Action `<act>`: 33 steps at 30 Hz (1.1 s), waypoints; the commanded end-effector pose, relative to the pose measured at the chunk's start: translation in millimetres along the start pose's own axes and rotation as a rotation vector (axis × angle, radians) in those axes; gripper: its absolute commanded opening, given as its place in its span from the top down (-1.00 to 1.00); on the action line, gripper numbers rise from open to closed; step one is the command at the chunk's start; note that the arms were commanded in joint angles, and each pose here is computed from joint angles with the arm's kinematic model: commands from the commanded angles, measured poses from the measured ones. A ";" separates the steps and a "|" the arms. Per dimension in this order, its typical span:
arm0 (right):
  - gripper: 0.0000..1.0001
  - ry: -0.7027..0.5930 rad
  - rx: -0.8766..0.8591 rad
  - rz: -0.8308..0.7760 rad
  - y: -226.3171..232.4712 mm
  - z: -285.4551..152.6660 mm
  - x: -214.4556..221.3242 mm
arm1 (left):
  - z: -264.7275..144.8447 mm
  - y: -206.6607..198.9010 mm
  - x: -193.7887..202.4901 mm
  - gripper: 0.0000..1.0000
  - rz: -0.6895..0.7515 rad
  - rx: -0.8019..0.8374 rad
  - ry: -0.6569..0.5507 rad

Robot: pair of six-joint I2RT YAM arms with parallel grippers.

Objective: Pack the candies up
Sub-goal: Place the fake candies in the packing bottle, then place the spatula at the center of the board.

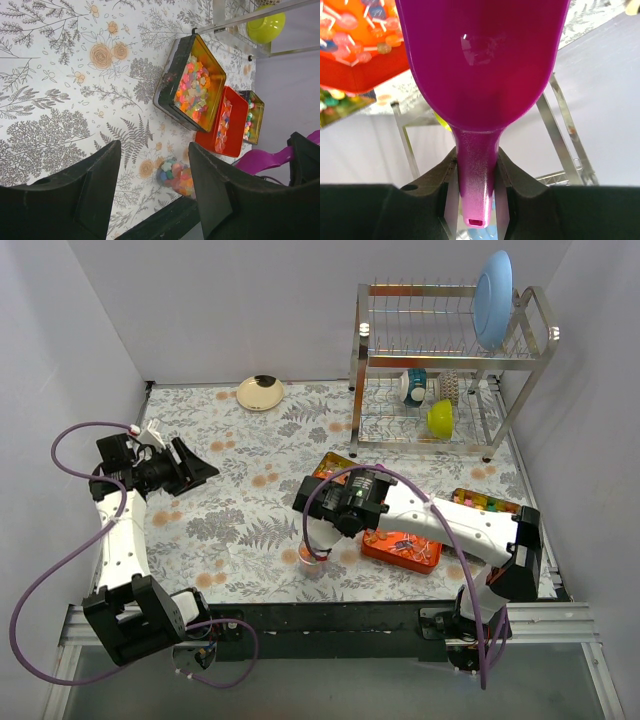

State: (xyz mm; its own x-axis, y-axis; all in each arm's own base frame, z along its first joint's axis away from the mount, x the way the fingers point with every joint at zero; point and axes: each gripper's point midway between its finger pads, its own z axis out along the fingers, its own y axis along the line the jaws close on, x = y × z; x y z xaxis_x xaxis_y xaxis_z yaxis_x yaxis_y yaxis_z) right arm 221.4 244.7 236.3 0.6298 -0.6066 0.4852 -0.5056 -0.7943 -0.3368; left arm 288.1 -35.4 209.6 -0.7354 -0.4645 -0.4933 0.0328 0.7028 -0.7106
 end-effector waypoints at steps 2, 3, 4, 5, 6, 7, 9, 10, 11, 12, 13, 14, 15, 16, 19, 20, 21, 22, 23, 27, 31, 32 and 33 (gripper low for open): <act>0.97 -0.122 0.076 0.290 -31.4 -21.9 22.1 | -9.7 7.2 7.4 -0.13 0.108 -0.051 0.007; 0.97 -0.170 0.076 0.336 -37.4 -20.6 17.1 | -10.3 13.3 5.5 -0.15 0.122 -0.085 0.010; 0.97 -0.216 0.110 0.431 -54.8 -25.5 17.5 | -12.3 18.2 7.5 -0.16 0.138 -0.113 0.029; 0.97 -0.250 0.119 0.494 -64.2 -21.8 19.8 | -14.2 23.3 7.6 -0.17 0.167 -0.140 0.042; 0.97 -0.306 0.128 0.534 -73.4 -21.4 13.4 | -15.8 27.3 1.3 -0.18 0.218 -0.162 0.047; 0.97 -0.336 0.133 0.601 -83.4 -17.6 7.9 | -17.7 32.4 5.1 -0.24 0.214 -0.188 0.076; 0.97 -0.460 0.161 0.690 -106.3 -14.8 -3.8 | -22.3 40.2 2.0 -0.26 0.292 -0.226 0.109; 0.97 -0.507 0.153 0.717 -113.3 -9.7 -12.6 | -23.7 45.3 7.4 -0.30 0.296 -0.239 0.149; 0.97 -0.550 0.146 0.782 -119.0 -4.0 -17.4 | -26.1 53.8 8.8 -0.31 0.311 -0.279 0.168; 0.97 -0.634 0.164 0.812 -134.1 -4.5 -29.1 | -28.6 59.9 9.0 -0.31 0.362 -0.298 0.189; 0.97 -0.671 0.149 0.834 -141.0 3.9 -39.4 | -30.7 64.3 12.7 -0.32 0.366 -0.316 0.213; 0.97 -0.715 0.128 0.883 -146.2 7.7 -46.1 | -32.9 68.2 14.5 -0.33 0.377 -0.333 0.224; 0.97 -0.790 0.098 0.887 -151.5 8.4 -61.4 | -35.9 73.6 15.6 -0.37 0.391 -0.363 0.237; 0.97 -0.823 0.103 0.913 -165.4 18.4 -72.1 | -38.2 77.7 15.9 -0.44 0.395 -0.389 0.238; 0.97 -0.910 0.064 0.987 -189.3 37.8 -96.6 | -46.2 91.9 12.7 -0.67 0.449 -0.476 0.222; 0.97 -0.925 0.057 1.008 -195.9 43.5 -99.7 | -49.3 93.2 10.3 -0.68 0.473 -0.496 0.209; 0.97 -0.956 0.057 1.047 -207.1 41.7 -100.6 | -50.3 94.9 9.8 -0.70 0.493 -0.503 0.209; 0.97 -0.957 0.044 1.069 -214.5 58.6 -109.5 | -51.2 95.7 9.2 -0.72 0.515 -0.505 0.211; 0.97 -0.960 0.045 1.102 -219.6 67.5 -106.4 | -51.6 96.6 8.9 -0.74 0.540 -0.505 0.214; 0.97 -0.972 0.040 1.194 -231.7 107.5 -104.4 | -58.1 57.9 3.1 -0.96 0.729 -0.330 0.121; 0.97 -0.933 0.024 1.219 -236.5 152.4 -113.7 | -51.6 52.2 21.3 -0.96 0.831 -0.227 0.146; 0.97 -0.932 0.018 1.228 -236.3 158.8 -116.5 | -49.2 58.8 25.2 -0.97 0.819 -0.228 0.176; 0.97 -0.931 0.016 1.233 -236.9 164.8 -119.6 | -47.2 63.8 27.5 -0.97 0.844 -0.217 0.210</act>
State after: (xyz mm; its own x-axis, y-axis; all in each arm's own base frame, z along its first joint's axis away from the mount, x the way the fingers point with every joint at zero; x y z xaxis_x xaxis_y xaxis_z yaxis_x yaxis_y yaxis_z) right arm 340.2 474.3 109.2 -0.0230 -0.7548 -0.6556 -0.9794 0.1485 -0.1366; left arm 242.2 31.4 189.4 -0.6809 0.2262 -0.6966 0.3541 0.9342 -0.0428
